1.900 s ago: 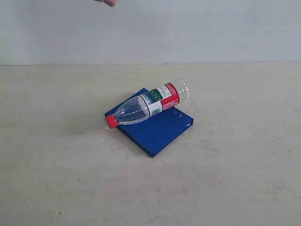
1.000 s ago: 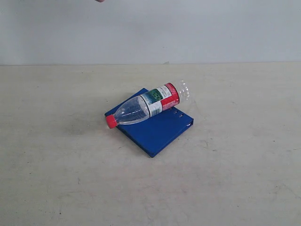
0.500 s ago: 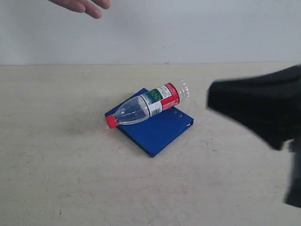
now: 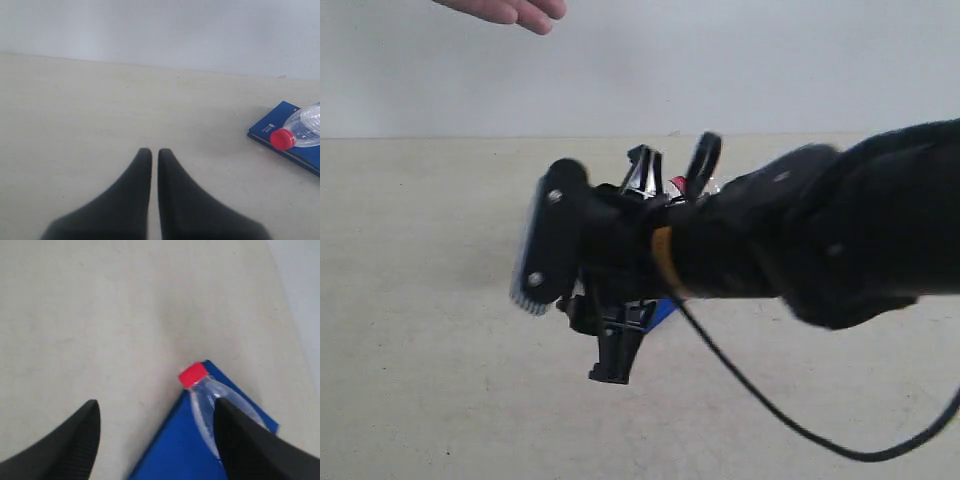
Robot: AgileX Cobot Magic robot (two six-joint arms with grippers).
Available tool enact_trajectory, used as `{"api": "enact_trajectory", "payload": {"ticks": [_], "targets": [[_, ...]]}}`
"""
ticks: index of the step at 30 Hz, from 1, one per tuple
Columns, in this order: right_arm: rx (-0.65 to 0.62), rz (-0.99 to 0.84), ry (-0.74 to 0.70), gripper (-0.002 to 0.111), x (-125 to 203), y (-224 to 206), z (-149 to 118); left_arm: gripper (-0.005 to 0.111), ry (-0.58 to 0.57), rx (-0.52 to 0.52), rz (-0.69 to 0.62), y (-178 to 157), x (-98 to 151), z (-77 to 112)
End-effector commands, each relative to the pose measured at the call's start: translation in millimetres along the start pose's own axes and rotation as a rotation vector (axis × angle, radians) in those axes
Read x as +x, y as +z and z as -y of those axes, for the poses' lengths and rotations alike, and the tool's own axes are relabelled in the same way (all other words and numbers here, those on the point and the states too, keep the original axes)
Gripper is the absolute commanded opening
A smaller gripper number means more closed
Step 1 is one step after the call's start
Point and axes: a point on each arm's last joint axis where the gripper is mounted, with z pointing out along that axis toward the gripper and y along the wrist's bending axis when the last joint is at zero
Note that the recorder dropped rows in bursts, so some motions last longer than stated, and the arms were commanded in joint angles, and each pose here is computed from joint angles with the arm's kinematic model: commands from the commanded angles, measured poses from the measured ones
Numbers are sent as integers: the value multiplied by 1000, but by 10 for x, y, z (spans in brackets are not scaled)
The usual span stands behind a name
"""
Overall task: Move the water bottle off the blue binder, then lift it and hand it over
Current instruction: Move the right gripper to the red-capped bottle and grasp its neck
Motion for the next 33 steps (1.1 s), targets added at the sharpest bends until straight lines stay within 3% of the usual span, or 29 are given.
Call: {"api": "enact_trajectory", "payload": {"ticks": [1, 4, 8, 17, 22, 33], "targets": [[167, -205, -182, 63, -46, 480, -185, 4, -7, 8, 11, 1, 0, 5], [163, -304, -277, 63, 59, 892, -366, 4, -7, 8, 11, 1, 0, 5], [249, -370, -290, 63, 79, 1156, -330, 4, -7, 8, 11, 1, 0, 5], [279, -360, -346, 61, -19, 1431, -201, 4, -7, 8, 11, 1, 0, 5], [377, -427, -368, 60, 0, 1505, -94, 4, -7, 8, 11, 1, 0, 5], [300, -401, -381, 60, 98, 1550, -20, 4, -7, 8, 11, 1, 0, 5]]}}
